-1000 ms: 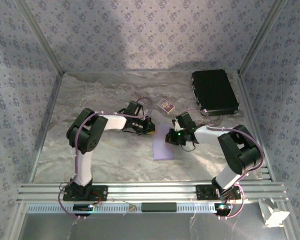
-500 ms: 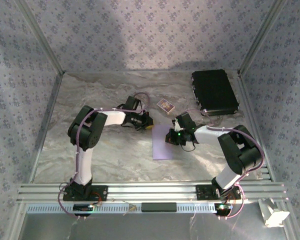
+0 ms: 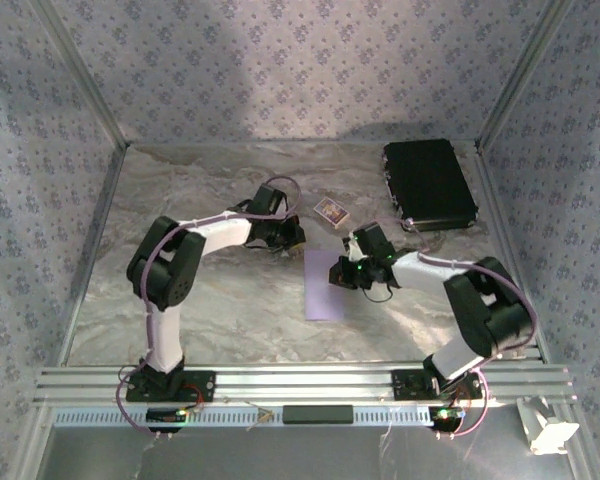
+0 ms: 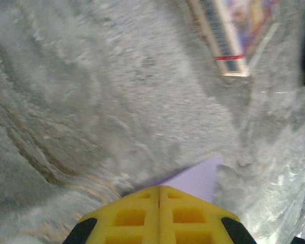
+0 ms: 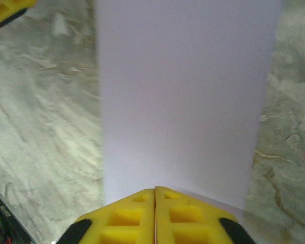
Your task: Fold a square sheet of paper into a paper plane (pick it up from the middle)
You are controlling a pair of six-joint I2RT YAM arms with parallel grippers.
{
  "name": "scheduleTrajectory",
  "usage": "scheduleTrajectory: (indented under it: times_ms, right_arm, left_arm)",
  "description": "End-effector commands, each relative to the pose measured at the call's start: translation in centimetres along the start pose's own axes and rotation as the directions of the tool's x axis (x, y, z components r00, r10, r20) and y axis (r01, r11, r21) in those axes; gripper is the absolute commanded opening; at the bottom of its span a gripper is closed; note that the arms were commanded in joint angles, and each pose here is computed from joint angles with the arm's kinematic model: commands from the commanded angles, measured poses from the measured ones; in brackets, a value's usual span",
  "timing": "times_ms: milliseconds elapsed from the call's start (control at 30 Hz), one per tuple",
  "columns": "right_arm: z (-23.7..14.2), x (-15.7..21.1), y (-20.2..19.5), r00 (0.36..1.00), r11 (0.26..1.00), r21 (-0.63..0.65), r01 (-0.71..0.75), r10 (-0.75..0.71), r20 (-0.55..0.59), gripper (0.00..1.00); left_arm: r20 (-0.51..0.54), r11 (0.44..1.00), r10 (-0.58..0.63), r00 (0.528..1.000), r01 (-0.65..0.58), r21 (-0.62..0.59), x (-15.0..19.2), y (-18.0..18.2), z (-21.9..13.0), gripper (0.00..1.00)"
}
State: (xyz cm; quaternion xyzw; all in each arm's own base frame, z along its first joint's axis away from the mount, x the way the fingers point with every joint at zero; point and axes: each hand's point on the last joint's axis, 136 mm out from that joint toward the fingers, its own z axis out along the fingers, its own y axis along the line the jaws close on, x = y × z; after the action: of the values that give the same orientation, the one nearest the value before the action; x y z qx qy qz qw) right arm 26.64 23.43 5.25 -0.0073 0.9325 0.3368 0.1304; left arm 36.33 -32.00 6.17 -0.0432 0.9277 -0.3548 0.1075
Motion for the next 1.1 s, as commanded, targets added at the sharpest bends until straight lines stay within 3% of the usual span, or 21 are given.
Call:
scheduleTrajectory:
  times_ms: [0, 67, 233, 600, 1067]
  right_arm:
    - [-4.4, -2.8, 0.7, 0.988, 0.997, 0.077, 0.028, -0.04, 0.153, 0.19]
    - [-6.5, -2.6, -1.9, 0.977, 0.985, 0.153, -0.084, 0.051, 0.209, 0.23]
    - [-8.4, -0.4, -4.5, 0.948, 0.972, 0.081, -0.219, 0.192, 0.254, 0.27]
    - [-6.9, 3.1, -4.2, 0.954, 0.967, -0.004, -0.253, 0.251, 0.166, 0.27]
    - [-4.4, 4.9, -0.7, 0.978, 0.975, -0.064, -0.211, 0.21, -0.024, 0.39]
  left_arm:
    - [0.039, 0.997, 0.072, 0.997, -0.073, 0.01, 0.5, -1.5, -2.5, 0.04]
    - [0.041, 0.996, 0.083, 0.996, -0.084, 0.015, 1.0, -1.3, -2.9, 0.05]
    - [-0.01, 0.985, 0.117, 0.993, -0.114, 0.127, 2.0, -3.0, -2.3, 0.06]
    - [-0.15, 0.98, 0.132, 0.98, -0.107, 0.167, 3.1, -3.5, 1.6, 0.06]
    - [-0.223, 0.997, 0.062, 0.973, -0.049, 0.064, 5.2, 1.6, 4.7, 0.04]
